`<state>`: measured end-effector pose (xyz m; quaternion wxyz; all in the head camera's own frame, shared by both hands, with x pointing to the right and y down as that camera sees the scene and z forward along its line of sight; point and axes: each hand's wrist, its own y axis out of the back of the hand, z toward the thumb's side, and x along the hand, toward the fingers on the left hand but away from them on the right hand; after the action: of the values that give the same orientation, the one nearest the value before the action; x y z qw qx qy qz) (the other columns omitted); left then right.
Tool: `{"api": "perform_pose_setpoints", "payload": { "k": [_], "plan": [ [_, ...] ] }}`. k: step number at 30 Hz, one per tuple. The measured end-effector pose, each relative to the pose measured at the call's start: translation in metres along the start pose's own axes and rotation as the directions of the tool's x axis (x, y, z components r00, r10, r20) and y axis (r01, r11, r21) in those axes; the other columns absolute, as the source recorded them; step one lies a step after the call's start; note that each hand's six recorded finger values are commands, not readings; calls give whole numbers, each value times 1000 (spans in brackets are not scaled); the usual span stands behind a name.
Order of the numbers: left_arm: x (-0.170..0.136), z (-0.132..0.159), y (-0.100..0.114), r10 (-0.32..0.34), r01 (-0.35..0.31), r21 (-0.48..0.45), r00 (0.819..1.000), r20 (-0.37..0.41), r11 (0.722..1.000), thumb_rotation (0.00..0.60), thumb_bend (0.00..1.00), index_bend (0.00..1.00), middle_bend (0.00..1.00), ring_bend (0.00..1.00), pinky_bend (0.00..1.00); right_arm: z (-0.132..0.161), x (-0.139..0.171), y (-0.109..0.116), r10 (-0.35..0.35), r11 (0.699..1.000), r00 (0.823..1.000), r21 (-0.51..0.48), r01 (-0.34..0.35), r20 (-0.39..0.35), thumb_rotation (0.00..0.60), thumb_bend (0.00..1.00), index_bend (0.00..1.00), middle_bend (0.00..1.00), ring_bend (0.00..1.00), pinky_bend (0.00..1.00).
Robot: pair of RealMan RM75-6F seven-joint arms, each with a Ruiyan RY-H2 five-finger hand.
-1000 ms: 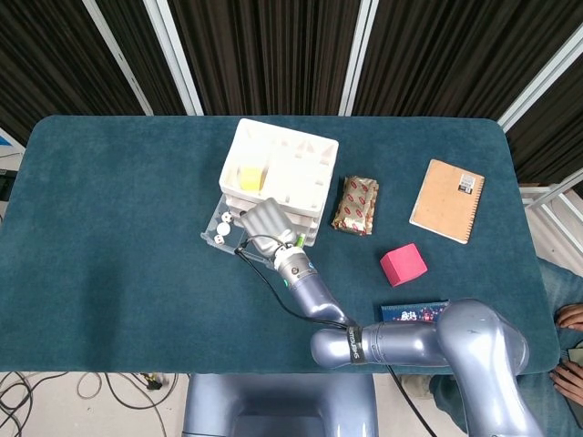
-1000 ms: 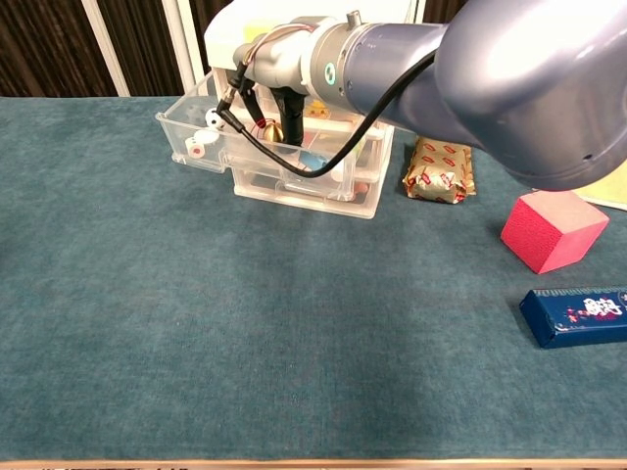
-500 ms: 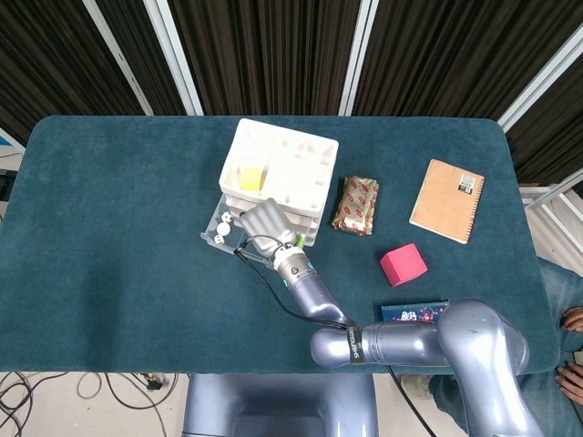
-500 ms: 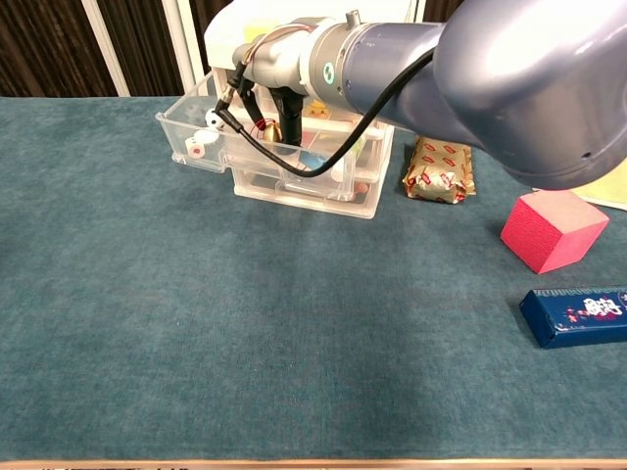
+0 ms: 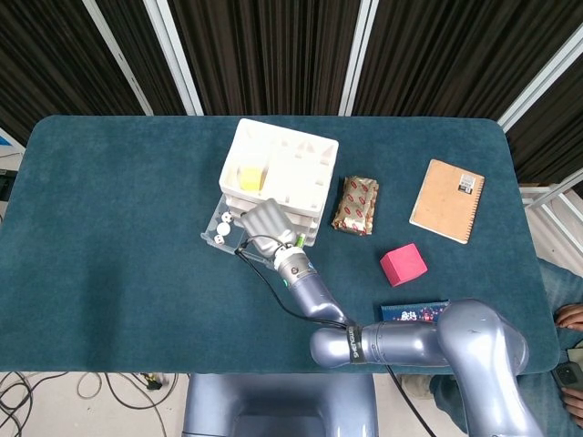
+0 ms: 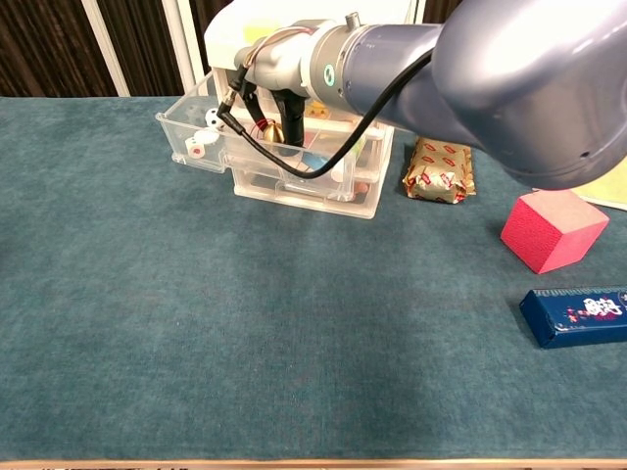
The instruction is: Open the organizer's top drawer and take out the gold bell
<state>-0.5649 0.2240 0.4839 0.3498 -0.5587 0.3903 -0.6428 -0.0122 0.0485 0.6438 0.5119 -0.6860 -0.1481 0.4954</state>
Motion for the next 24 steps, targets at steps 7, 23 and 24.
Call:
{"api": "perform_pose_setpoints", "payload": {
  "k": [7, 23, 24],
  "plan": [
    [0, 0, 0, 0, 0, -1, 1000, -1, 1000, 600, 239, 125, 0, 0, 0, 0, -1, 1, -6, 1000, 1000, 3, 6, 3, 600, 329, 485, 1000, 1000, 1000],
    [0, 0, 0, -10, 10, 0, 1000, 3, 1000, 600, 239, 125, 0, 0, 0, -1, -1, 0, -11, 999, 1000, 38, 11, 5, 600, 335, 502, 1000, 1000, 1000],
    [0, 0, 0, -10, 10, -1, 1000, 3, 1000, 600, 239, 125, 0, 0, 0, -1, -1, 0, -10, 999, 1000, 39, 10, 5, 600, 337, 503, 1000, 1000, 1000]
  ]
}}
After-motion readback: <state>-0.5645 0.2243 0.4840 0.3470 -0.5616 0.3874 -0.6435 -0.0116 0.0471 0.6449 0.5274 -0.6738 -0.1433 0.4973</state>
